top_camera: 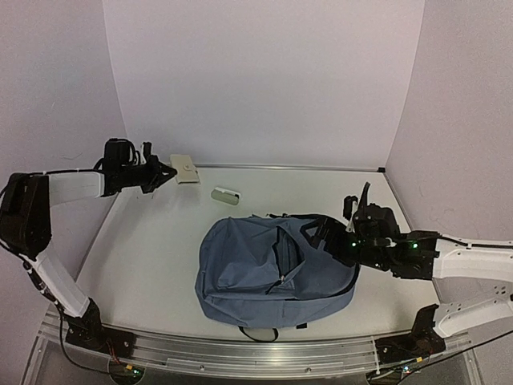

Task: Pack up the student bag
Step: Pick up the personal item from the center of the board.

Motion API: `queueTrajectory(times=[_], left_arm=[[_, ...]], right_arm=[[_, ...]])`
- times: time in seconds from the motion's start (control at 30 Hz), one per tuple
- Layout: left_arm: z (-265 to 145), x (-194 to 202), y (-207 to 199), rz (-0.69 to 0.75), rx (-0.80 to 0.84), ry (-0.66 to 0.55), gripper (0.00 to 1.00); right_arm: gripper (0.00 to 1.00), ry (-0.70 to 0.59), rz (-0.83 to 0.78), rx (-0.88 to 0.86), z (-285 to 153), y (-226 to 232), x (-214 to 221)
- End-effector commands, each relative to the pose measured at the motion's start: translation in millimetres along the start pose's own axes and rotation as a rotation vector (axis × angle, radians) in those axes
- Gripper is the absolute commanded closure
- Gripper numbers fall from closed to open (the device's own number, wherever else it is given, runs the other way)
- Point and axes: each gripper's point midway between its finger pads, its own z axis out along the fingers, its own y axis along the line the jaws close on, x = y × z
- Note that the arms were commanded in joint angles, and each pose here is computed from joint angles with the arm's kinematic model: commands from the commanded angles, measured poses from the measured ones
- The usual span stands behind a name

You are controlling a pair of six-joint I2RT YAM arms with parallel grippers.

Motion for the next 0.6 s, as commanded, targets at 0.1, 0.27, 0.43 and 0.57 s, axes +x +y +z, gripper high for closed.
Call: queueTrajectory(times=[0.1, 0.27, 0.43, 0.57], left_arm=[[-26.3, 64.2, -151.6, 0.320, 0.280, 0.069, 1.00], [-29.4, 122.3, -206.5, 0.400, 0.434, 0.177, 1.00], [-36.4, 163.6, -242.8, 0.415, 0.561, 0.264, 1.00], [-37.8, 192.0, -259.1, 0.393, 0.649, 0.345, 1.00]], right_arm=[[0.02, -0.010, -0.085, -0.435, -49.0, 104.4, -35.3], [0.02, 0.064, -0.081, -0.583, -41.8, 122.1, -38.1], [0.02, 0.068, -0.124, -0.654, -42.3, 134.0, -41.5], [0.02, 0.102, -0.116, -0.656, -33.7, 131.1, -34.5]])
